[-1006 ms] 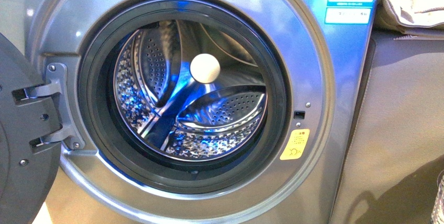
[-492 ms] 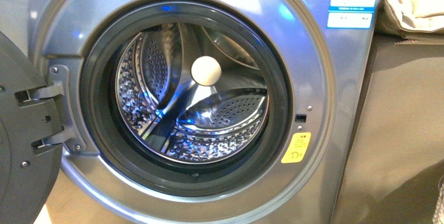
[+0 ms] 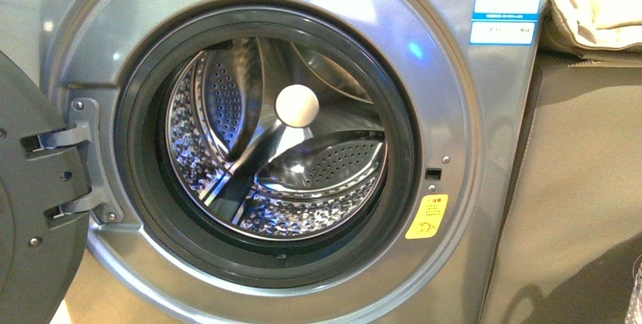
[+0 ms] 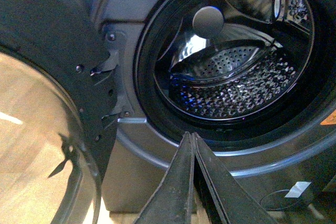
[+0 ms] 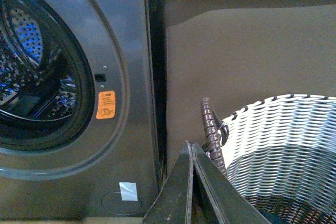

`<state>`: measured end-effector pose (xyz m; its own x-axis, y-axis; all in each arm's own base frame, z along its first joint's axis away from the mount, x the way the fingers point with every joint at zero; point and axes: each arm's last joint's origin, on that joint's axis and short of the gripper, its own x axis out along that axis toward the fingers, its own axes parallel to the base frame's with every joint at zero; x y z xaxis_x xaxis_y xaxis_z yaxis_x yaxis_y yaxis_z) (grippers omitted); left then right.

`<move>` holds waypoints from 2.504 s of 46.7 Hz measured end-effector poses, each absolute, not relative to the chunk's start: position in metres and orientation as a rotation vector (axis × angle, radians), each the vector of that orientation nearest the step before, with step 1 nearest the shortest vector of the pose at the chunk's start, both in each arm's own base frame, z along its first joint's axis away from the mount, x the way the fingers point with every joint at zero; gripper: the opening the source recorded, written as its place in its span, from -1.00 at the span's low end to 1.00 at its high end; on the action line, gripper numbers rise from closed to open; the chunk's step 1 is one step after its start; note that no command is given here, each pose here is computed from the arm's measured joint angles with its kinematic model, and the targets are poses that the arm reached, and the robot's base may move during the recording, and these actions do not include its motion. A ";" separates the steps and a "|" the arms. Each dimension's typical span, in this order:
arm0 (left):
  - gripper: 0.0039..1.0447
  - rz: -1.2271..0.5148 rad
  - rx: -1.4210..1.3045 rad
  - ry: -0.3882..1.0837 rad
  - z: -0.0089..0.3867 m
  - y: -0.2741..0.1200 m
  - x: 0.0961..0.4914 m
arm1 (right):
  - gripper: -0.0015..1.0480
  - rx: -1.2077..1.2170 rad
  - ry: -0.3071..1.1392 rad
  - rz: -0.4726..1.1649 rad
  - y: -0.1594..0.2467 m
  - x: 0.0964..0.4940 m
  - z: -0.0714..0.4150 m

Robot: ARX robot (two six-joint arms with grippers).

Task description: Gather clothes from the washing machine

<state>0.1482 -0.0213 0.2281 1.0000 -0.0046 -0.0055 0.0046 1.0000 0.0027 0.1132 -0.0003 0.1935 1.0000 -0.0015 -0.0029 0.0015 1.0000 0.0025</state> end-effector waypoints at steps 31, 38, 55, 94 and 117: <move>-0.94 -0.001 -0.001 0.001 0.184 0.000 0.121 | -0.95 0.002 0.001 0.000 0.000 0.098 0.165; -0.94 -0.001 -0.001 0.000 0.179 0.000 0.117 | -0.95 0.002 0.001 -0.001 0.000 0.098 0.165; -0.94 -0.001 -0.002 -0.013 0.169 0.000 0.109 | -0.95 0.002 0.002 -0.001 0.000 0.098 0.165; -0.50 -0.001 -0.002 -0.005 0.166 0.000 0.097 | -0.70 0.001 0.002 -0.001 0.000 0.098 0.165; 0.89 -0.001 -0.002 -0.005 0.166 0.000 0.097 | 0.81 0.001 0.002 -0.001 0.000 0.098 0.165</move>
